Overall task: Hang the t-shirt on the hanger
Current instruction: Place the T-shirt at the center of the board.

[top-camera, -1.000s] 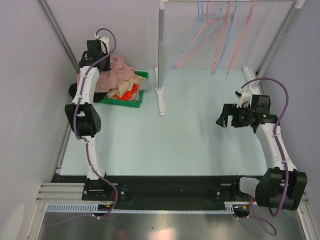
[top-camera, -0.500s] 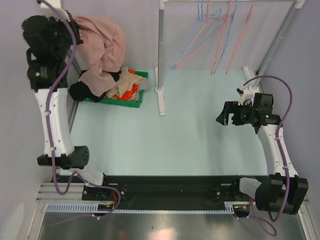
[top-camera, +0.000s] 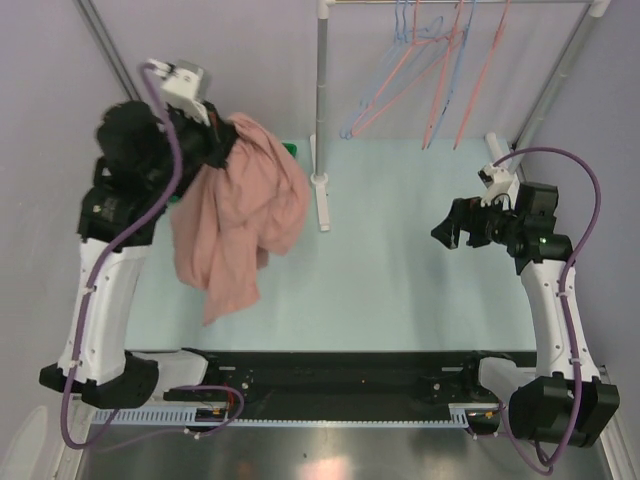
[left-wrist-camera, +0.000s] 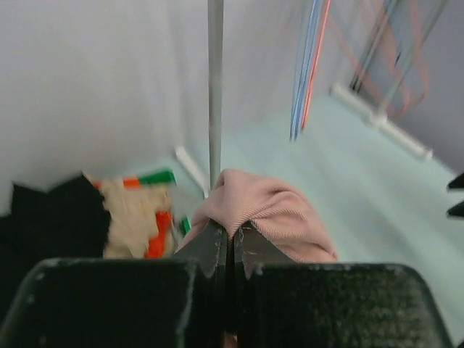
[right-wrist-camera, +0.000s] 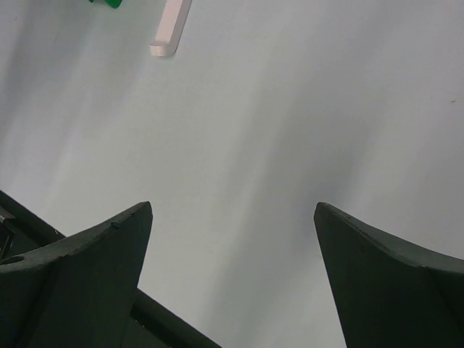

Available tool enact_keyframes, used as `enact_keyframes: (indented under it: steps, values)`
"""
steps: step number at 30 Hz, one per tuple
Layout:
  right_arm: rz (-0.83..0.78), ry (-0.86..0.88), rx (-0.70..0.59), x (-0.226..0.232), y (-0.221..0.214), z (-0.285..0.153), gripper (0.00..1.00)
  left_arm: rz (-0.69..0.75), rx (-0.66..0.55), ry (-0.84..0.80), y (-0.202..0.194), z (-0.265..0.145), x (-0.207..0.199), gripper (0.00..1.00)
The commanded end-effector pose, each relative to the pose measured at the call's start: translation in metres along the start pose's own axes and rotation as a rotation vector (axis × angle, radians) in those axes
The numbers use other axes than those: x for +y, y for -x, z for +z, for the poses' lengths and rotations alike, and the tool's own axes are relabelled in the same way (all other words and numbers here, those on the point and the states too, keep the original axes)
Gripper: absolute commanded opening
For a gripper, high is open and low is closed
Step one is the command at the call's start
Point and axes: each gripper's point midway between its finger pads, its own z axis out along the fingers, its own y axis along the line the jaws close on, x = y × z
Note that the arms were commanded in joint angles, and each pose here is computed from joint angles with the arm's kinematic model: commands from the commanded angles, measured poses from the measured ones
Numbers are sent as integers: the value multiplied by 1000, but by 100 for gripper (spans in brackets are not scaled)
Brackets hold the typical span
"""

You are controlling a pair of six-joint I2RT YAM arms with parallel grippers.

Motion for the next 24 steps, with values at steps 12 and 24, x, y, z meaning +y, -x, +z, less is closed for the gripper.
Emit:
enact_keyframes:
  steps: [12,24]
  values:
    - [-193,-52,-89,5,27,-19,100,-89,605,29,-298,86,-90,0]
    - [-270,-3,-17,23,14,2,100,-160,423,-79,-274,126,-149,1]
